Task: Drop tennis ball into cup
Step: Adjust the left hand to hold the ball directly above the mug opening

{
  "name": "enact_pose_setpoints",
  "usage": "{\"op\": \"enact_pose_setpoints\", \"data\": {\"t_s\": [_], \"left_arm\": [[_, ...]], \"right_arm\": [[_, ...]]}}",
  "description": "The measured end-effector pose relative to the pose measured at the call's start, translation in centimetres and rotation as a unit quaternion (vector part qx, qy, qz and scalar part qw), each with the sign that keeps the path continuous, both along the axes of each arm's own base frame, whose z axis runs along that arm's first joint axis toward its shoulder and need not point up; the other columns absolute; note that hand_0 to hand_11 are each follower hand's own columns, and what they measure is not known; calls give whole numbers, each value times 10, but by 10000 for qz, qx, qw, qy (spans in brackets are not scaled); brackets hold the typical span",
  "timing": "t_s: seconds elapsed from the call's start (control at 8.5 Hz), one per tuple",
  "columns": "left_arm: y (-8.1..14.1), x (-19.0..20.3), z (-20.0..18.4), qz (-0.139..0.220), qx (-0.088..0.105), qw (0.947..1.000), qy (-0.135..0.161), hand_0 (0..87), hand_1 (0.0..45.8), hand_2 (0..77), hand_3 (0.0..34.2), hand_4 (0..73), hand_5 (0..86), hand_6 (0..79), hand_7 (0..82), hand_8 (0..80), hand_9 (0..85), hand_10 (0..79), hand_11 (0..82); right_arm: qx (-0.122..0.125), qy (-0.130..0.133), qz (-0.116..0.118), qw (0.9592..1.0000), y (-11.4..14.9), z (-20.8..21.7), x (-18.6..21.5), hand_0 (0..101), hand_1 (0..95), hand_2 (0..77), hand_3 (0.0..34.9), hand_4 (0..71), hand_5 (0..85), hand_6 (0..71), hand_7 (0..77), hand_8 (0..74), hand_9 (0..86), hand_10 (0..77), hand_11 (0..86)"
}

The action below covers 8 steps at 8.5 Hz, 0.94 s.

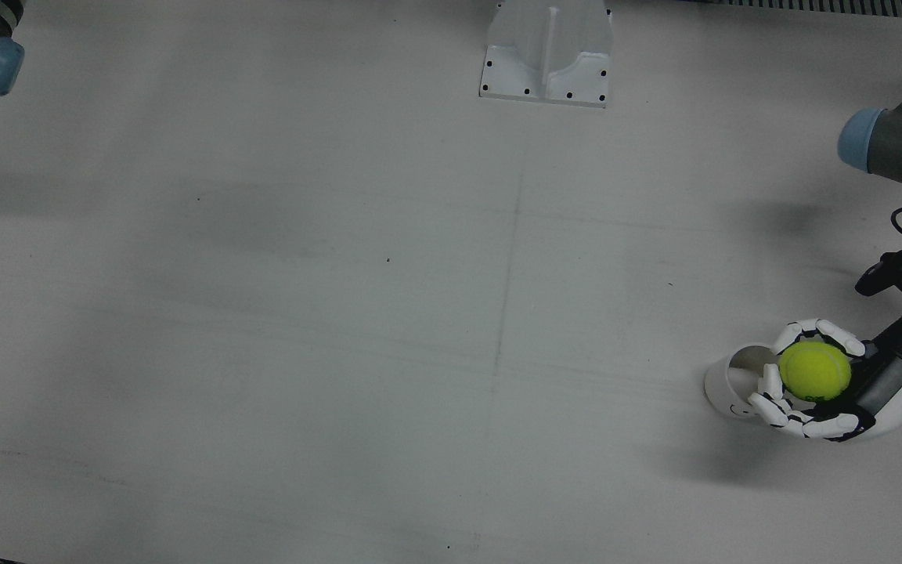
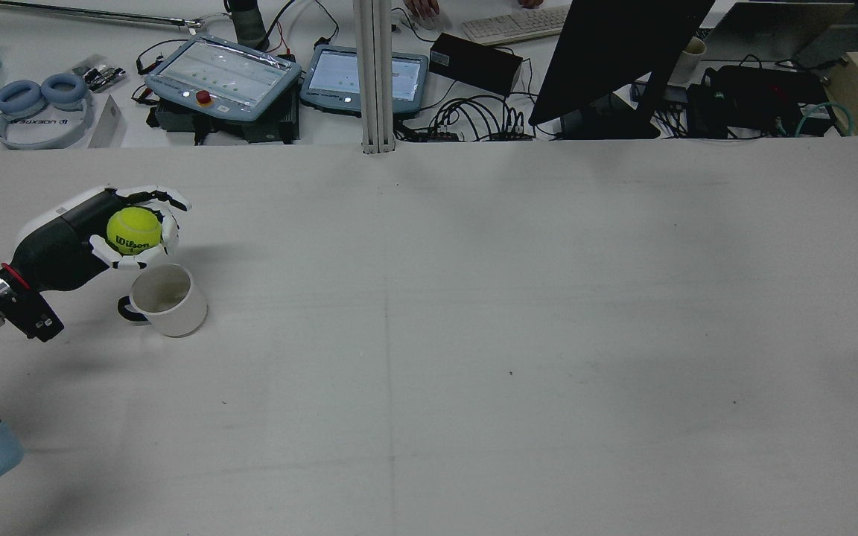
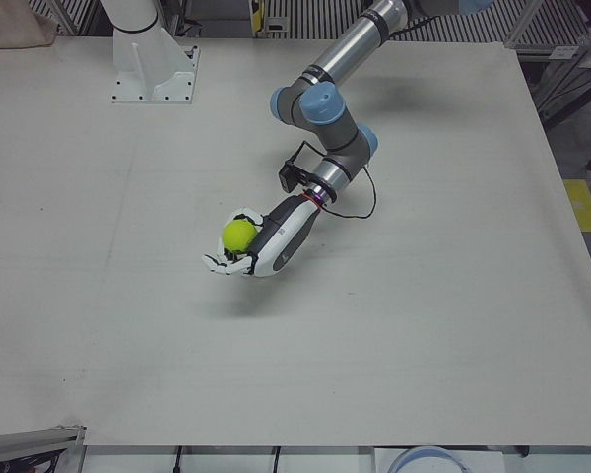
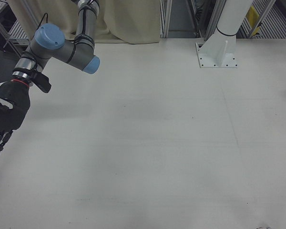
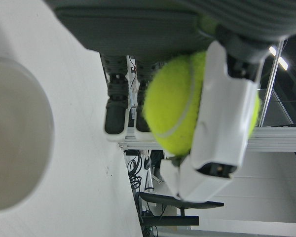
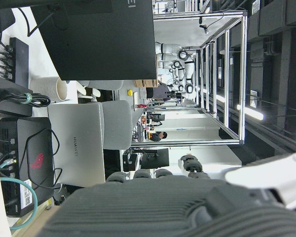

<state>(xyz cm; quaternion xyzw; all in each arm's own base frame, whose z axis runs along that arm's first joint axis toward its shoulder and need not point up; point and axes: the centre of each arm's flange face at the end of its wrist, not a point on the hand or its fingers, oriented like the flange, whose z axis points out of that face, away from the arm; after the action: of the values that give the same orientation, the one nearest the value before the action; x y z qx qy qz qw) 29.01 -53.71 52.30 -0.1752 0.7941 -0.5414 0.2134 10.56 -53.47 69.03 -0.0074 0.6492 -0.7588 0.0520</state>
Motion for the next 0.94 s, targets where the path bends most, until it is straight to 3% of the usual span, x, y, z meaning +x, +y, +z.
{"op": "enact_pose_setpoints", "data": {"t_s": [0.24,0.35,0.47,0.59,0.71,0.94], "left_arm": [[0,2,3,-2,8,10000,-10,801,153,496,0,344,333,682,431,469,595,349,545],[1,5,7,21,11,10000,-12,801,153,480,0,295,284,682,425,376,491,349,535],[3,11,10,60,10,10000,-11,801,153,480,0,273,284,682,425,349,349,349,535],[5,16,13,69,5,10000,-3,801,153,480,0,273,284,682,425,349,349,349,535],[7,18,14,59,3,10000,9,800,153,513,0,235,235,682,425,262,273,322,496],[7,19,14,43,0,10000,20,799,131,545,0,213,235,682,425,262,273,311,491]], "right_arm": [[2,0,0,10000,0,0,0,0,5,5,0,0,0,0,5,0,0,0,5],[1,0,0,10000,0,0,0,0,5,5,0,0,0,0,5,0,0,0,5],[0,0,0,10000,0,0,0,0,5,5,0,0,0,0,5,0,0,0,5],[0,0,0,10000,0,0,0,0,5,5,0,0,0,0,5,0,0,0,5],[2,0,0,10000,0,0,0,0,5,5,0,0,0,0,5,0,0,0,5],[1,0,0,10000,0,0,0,0,5,5,0,0,0,0,0,0,0,0,5]]}}
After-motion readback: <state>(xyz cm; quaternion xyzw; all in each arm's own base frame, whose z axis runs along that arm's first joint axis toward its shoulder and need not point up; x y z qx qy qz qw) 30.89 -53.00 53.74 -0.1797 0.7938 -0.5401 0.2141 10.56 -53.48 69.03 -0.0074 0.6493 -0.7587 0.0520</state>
